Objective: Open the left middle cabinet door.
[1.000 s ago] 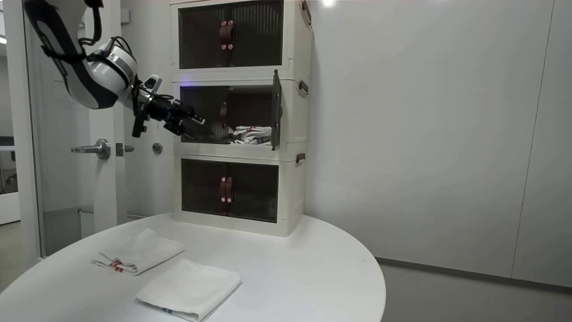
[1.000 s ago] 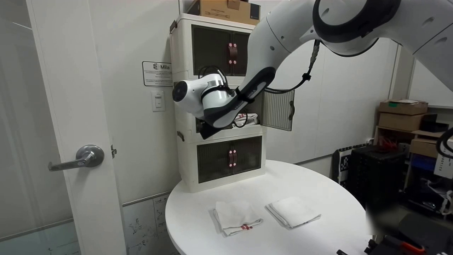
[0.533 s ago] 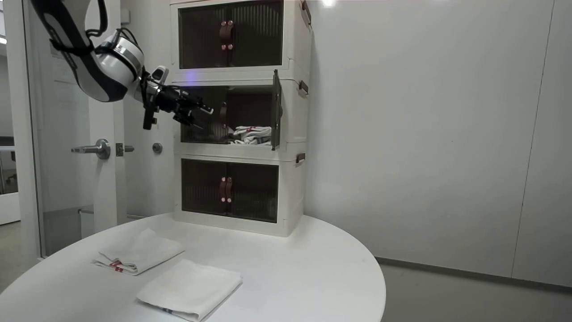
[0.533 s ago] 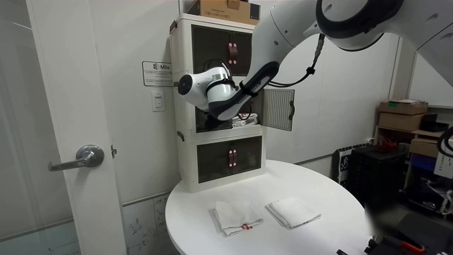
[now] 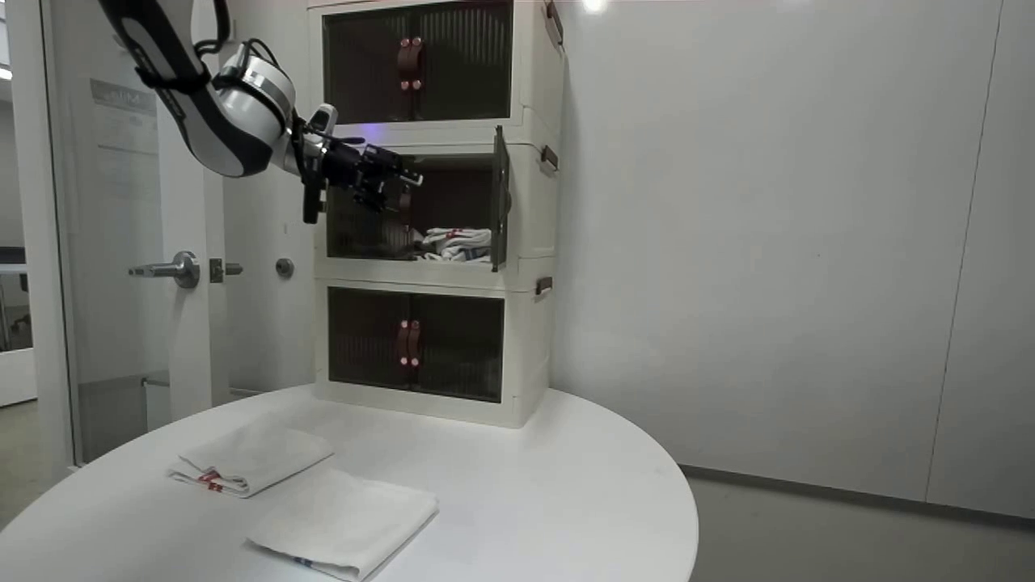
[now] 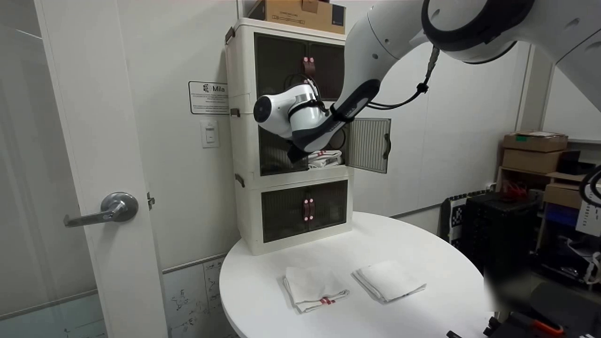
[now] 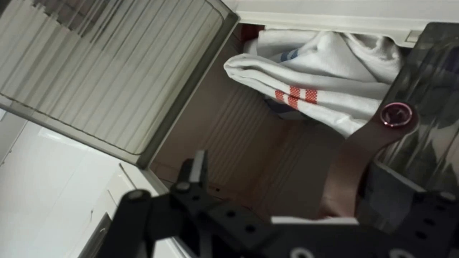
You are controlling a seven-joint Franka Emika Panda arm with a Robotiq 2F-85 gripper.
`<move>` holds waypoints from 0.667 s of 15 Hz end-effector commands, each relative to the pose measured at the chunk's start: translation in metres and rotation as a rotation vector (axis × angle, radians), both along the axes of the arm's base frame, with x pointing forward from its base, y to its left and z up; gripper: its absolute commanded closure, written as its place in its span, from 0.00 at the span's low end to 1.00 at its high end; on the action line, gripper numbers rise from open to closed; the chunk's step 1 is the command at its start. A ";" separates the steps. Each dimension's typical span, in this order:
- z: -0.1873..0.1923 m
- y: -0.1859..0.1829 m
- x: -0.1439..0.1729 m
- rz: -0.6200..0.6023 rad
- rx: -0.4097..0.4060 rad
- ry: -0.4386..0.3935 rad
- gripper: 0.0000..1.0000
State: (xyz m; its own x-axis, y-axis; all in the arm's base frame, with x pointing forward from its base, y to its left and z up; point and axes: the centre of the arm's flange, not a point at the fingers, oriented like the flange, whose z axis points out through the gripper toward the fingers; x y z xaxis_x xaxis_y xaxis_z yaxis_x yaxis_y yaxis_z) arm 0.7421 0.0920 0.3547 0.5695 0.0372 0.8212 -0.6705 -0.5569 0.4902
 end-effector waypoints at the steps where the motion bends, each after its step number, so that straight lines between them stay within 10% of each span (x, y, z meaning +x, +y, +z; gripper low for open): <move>1: -0.001 -0.016 0.006 -0.030 -0.017 -0.036 0.00; 10: -0.005 0.009 -0.038 -0.066 0.055 0.012 0.00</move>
State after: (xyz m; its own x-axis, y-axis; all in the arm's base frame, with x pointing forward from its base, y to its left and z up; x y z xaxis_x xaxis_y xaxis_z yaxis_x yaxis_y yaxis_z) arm 0.7362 0.0973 0.3530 0.5714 0.0039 0.8207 -0.6829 -0.5523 0.4781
